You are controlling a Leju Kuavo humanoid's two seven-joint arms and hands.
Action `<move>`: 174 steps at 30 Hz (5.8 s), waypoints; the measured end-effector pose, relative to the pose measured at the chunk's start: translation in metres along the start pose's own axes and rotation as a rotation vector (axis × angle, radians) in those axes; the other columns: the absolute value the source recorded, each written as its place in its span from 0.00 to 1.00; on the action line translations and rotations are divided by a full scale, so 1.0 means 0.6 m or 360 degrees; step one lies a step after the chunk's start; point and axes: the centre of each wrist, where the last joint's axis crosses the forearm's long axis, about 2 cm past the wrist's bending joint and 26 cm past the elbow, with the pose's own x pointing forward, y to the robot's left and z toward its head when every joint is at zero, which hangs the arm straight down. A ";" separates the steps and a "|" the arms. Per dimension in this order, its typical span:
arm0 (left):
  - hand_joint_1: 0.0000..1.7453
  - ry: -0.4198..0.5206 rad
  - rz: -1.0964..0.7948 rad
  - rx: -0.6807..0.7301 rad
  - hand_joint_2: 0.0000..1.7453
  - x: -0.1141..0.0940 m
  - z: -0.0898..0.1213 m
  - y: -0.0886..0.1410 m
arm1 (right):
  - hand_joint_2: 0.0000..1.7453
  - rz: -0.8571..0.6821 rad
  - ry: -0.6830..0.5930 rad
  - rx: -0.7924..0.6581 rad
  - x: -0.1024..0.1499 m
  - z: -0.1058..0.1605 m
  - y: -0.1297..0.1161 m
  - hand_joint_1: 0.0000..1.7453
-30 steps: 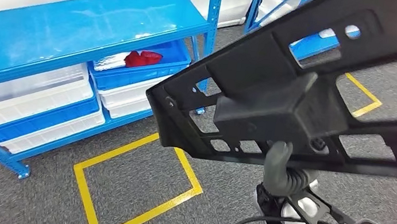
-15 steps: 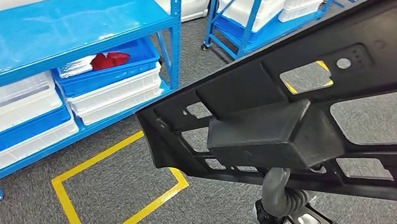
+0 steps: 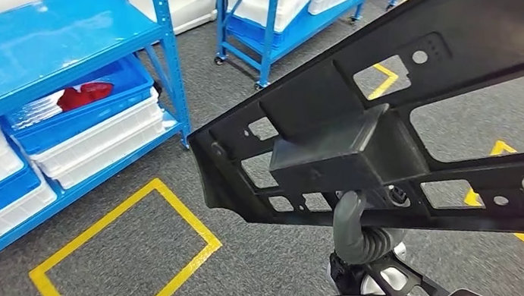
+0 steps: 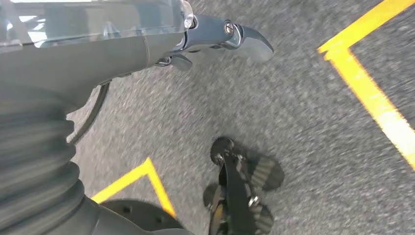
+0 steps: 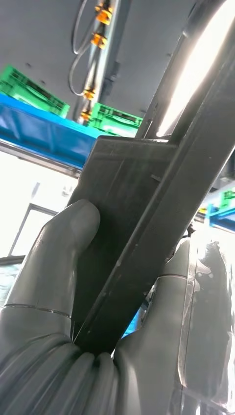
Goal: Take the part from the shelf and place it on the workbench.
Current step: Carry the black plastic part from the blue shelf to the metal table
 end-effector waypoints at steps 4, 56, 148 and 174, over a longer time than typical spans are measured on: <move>0.00 -0.0011 0.0025 0.0041 1.00 0.004 -0.001 0.000 | 1.00 -0.0025 0.0011 -0.0017 -0.001 0.003 0.000 1.00; 0.00 -0.0066 -0.0017 0.0019 1.00 0.033 -0.022 0.047 | 1.00 -0.0043 -0.0020 -0.0023 0.050 0.025 -0.027 1.00; 0.00 -0.0104 -0.0041 -0.0122 1.00 0.037 -0.017 0.017 | 1.00 -0.0111 0.0130 0.0117 -0.023 0.024 -0.067 1.00; 0.00 -0.0094 -0.0082 -0.0164 1.00 0.032 -0.014 0.011 | 1.00 -0.0104 0.0189 0.0091 -0.030 0.040 -0.067 1.00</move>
